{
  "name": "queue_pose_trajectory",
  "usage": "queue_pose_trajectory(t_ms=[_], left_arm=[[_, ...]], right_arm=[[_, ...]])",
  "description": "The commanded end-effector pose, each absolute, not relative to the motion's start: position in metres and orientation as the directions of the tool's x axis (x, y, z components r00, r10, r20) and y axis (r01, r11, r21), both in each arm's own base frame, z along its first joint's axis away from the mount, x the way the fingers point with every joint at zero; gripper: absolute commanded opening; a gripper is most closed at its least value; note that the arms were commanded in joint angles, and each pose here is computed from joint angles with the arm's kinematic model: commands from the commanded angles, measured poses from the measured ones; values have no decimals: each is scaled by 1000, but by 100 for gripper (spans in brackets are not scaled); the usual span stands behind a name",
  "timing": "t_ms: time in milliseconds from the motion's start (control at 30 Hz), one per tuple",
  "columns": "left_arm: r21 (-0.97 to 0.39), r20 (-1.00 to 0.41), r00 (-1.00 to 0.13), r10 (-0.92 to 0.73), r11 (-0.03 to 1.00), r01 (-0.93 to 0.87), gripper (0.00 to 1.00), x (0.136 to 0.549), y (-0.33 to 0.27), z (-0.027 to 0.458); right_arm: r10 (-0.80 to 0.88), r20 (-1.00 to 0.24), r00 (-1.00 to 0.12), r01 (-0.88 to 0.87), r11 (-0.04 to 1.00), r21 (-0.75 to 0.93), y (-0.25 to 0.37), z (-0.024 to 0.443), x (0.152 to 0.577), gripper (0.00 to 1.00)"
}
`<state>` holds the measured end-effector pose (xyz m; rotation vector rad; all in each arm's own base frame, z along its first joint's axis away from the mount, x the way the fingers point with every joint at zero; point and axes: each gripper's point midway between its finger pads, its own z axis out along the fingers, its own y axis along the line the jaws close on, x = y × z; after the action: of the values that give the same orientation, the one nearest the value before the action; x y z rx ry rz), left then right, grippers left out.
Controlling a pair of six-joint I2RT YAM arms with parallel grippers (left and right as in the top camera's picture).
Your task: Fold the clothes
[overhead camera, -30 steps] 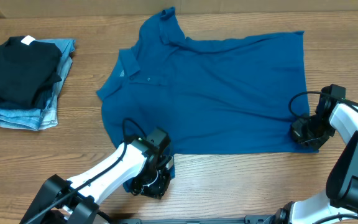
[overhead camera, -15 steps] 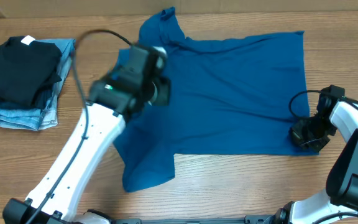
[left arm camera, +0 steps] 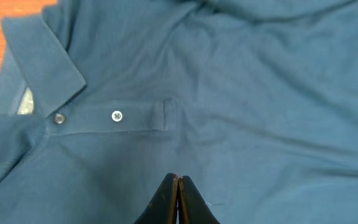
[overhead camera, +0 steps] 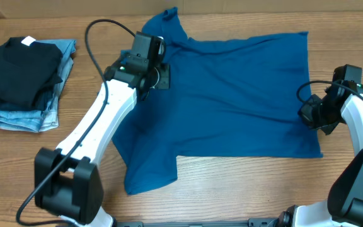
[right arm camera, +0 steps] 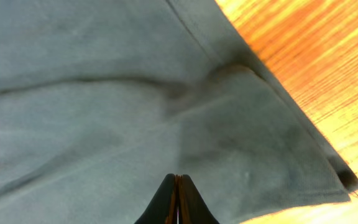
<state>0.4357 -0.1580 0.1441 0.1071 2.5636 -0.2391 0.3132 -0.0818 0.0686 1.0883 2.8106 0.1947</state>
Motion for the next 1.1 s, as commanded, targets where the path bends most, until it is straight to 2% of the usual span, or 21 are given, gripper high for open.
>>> queue_pose_trajectory(t_ms=[0, 333, 533, 700, 867, 967, 1067], left_arm=[[-110, -553, -830, 68, 982, 154, 7, 445, -157, 138], [-88, -621, -782, 50, 987, 133, 9, 464, -155, 147], [-85, -627, -777, 56, 986, 140, 9, 465, -156, 148], [-84, -622, -781, 57, 987, 140, 9, 464, -155, 147], [-83, -616, -786, 59, 987, 139, 10, 462, -155, 146], [-85, -624, -779, 57, 987, 140, 6, 464, -156, 147], [-84, -623, -780, 57, 987, 139, 6, 464, -155, 147]], right_arm=[[652, -64, -756, 632, 752, 191, -74, 65, 312, 4], [651, 53, -757, 649, 741, 174, -52, 2, 261, 4], [672, 204, -712, 698, 709, 99, -39, -2, 220, 4], [666, 208, -717, 695, 707, 130, -36, 6, 226, 4], [632, 75, -771, 633, 750, 192, -47, 28, 259, 4], [633, -18, -774, 614, 756, 225, -55, 27, 282, 4], [635, -70, -769, 604, 758, 246, -59, 20, 296, 4]])
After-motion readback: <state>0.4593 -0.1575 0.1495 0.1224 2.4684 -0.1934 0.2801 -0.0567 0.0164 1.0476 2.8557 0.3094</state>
